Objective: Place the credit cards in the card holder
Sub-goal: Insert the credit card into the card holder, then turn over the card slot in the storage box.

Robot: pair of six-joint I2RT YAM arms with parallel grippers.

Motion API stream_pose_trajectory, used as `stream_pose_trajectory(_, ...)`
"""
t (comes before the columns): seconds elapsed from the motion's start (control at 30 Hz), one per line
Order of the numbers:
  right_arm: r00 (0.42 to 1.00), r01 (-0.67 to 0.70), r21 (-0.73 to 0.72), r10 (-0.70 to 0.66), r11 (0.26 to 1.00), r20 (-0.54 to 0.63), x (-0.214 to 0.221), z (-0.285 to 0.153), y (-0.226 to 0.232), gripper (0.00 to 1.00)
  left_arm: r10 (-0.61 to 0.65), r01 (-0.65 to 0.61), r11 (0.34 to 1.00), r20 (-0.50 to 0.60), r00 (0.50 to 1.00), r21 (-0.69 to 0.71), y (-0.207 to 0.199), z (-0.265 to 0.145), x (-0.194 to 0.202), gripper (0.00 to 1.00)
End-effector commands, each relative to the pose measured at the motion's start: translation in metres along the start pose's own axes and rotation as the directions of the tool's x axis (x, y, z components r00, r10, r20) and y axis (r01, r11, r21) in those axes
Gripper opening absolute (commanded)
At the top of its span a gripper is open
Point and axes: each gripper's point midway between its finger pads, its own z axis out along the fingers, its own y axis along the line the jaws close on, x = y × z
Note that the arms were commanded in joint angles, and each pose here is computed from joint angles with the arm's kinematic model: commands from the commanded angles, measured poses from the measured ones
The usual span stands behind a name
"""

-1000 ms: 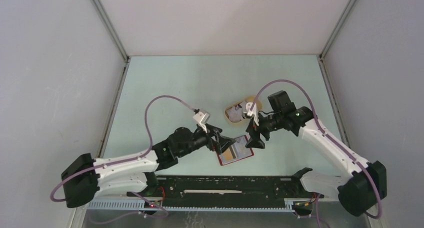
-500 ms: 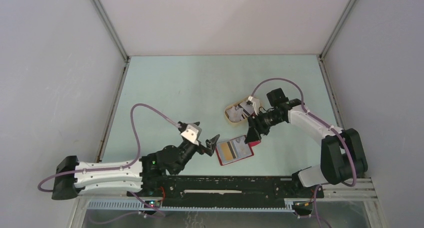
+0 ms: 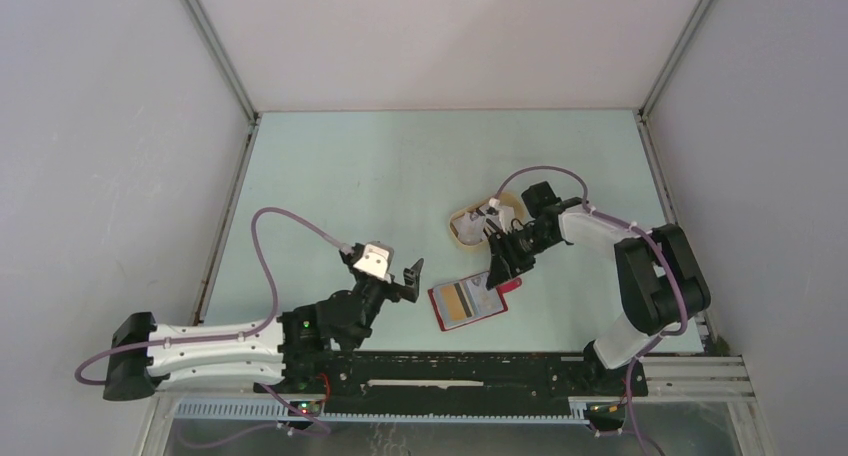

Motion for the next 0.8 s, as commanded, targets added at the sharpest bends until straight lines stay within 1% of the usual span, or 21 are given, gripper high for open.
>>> stream_pose_trajectory(0.0,1.0,-0.019,0.028,0.019,0.999,0.004,-0.004,0.002,-0.004,0.63,-0.073,0.073,0.997,0.014,0.997,-0.007,0.0,-0.001,0.002,1.0)
stream_pose_trajectory(0.37,0.998,-0.054,0.007,0.054,0.999,-0.044,0.001,0.01,-0.005,0.61,-0.075,0.075,0.997,0.005,0.997,-0.008,-0.001,0.0,0.004,1.0)
stream_pose_trajectory(0.77,0.996,-0.055,-0.024,0.054,0.998,-0.067,0.002,0.014,0.002,0.61,-0.082,0.082,0.997,0.01,0.997,-0.007,-0.001,-0.001,0.004,1.0)
